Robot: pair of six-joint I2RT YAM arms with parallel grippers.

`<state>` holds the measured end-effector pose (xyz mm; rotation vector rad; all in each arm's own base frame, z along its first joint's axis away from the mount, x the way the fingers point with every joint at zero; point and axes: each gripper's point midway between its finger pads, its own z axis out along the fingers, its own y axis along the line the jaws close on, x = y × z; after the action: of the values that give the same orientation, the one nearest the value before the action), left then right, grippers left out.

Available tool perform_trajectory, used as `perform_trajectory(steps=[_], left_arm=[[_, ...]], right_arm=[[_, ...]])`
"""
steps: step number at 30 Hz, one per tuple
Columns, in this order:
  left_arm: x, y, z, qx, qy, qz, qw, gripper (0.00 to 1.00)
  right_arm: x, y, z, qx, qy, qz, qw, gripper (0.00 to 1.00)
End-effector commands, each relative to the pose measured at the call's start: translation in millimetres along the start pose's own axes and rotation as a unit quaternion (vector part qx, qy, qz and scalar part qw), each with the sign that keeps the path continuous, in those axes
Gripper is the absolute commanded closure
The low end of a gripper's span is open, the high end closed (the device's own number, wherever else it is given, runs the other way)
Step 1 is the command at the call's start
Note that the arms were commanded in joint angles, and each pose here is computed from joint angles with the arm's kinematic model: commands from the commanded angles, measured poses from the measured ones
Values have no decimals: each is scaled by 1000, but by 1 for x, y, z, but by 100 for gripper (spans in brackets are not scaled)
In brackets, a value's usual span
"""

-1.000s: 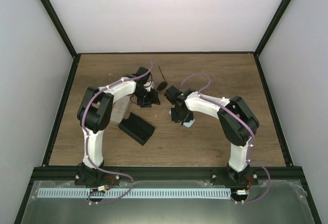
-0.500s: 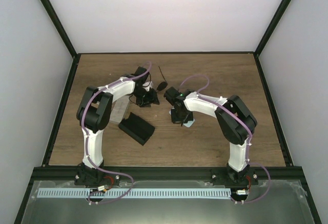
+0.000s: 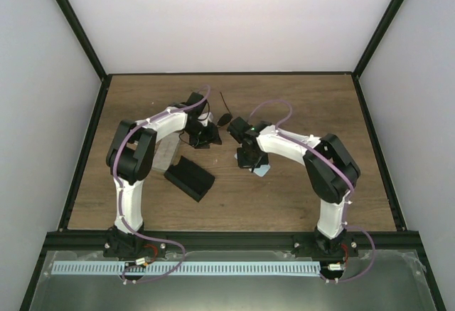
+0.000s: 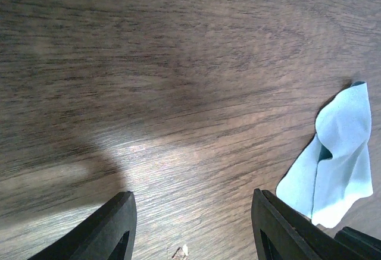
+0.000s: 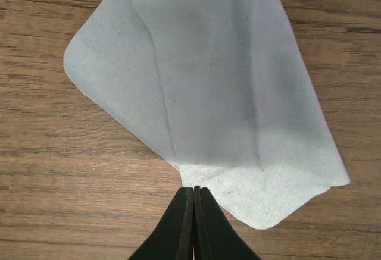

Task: Organize the sunglasses
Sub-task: Adjust the glasses cleaning cloth at the center of the board.

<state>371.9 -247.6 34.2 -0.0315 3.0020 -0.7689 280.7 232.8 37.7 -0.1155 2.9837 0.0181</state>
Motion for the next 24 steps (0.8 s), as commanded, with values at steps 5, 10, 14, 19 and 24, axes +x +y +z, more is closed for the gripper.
perform_trajectory(steps=[5,10,14,19,24], left_arm=[[0,-4,-5,11,-2,5,1000,45],[2,-2,-7,6,-1,10,1000,45],[4,0,-7,3,1,10,1000,45],[4,3,-8,2,1,9,1000,45],[3,7,-7,0,2,6,1000,45]], right_arm=[[-23,3,-10,0,-20,17,1000,81],[-49,6,-9,-2,-35,23,999,73],[-64,4,-4,4,-37,23,999,73],[-75,2,2,13,-36,15,999,78],[-71,3,12,16,-25,9,1000,78]])
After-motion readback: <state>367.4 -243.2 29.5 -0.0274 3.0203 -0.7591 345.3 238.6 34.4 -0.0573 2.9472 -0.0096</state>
